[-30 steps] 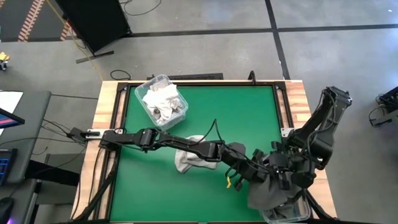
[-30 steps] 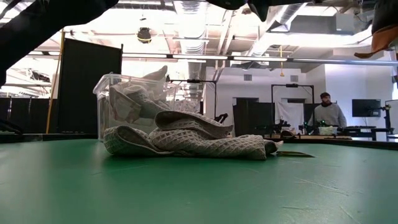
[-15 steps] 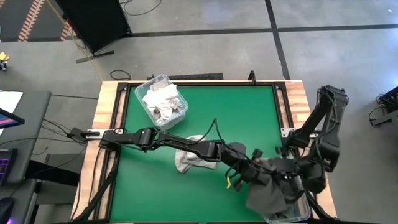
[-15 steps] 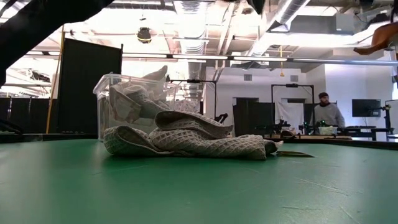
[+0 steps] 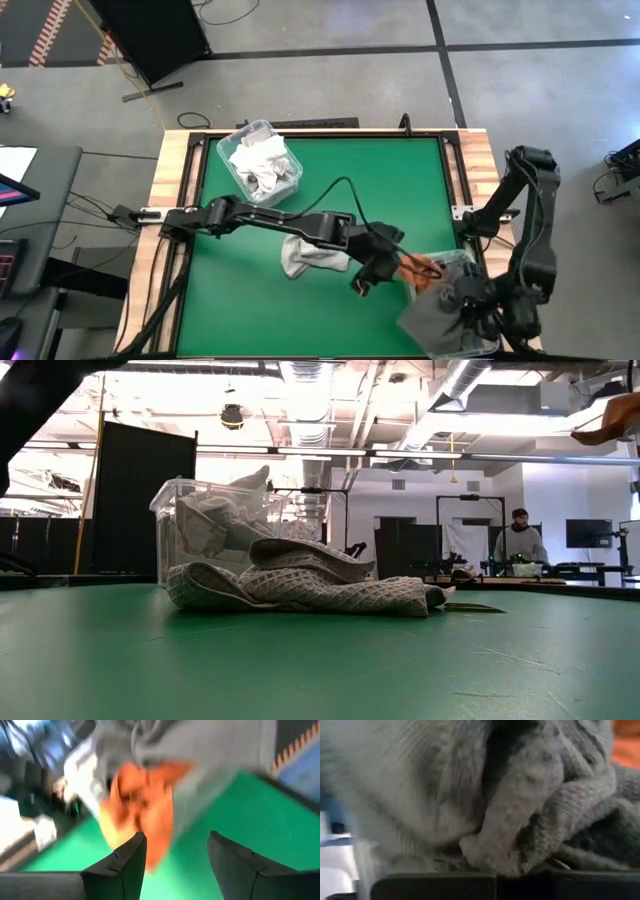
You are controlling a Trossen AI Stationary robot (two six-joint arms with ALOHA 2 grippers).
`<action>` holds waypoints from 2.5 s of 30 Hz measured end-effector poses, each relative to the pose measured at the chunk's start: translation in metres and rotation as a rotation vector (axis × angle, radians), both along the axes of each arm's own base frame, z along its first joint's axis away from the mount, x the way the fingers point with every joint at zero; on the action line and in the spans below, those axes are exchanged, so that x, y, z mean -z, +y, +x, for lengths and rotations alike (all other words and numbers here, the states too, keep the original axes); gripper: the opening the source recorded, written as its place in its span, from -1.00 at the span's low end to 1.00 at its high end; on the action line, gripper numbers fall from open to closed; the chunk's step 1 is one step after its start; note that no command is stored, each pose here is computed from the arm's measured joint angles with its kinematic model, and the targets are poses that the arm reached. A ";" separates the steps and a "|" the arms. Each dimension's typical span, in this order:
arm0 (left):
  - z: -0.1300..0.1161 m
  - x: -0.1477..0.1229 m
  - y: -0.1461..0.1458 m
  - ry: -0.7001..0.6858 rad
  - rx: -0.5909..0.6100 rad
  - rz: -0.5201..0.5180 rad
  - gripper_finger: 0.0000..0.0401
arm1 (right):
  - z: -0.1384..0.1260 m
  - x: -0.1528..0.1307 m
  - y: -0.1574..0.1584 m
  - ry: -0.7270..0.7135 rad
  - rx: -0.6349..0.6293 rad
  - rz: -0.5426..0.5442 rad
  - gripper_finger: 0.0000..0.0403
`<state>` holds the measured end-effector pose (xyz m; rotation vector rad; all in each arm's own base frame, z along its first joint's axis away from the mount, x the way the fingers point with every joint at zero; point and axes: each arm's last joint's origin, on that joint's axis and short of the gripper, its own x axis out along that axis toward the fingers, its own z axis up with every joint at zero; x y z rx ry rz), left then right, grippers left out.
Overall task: Sort towels by color in basket
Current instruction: Put the gray towel into the bottom transparent bin, then put the light gray towel into the top transparent bin
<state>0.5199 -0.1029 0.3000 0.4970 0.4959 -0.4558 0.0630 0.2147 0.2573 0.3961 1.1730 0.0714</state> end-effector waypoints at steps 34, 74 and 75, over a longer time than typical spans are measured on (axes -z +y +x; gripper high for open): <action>-0.081 0.125 0.048 0.887 -0.260 0.186 -0.01 | 0.024 -0.029 -0.008 0.098 0.040 0.123 0.25; -0.221 -0.099 0.118 0.067 -0.906 0.534 -0.86 | 0.025 -0.041 -0.026 0.060 0.093 0.109 0.32; -0.229 -0.106 0.125 0.045 -0.945 0.530 -0.86 | 0.026 -0.041 -0.026 0.060 0.095 0.109 0.32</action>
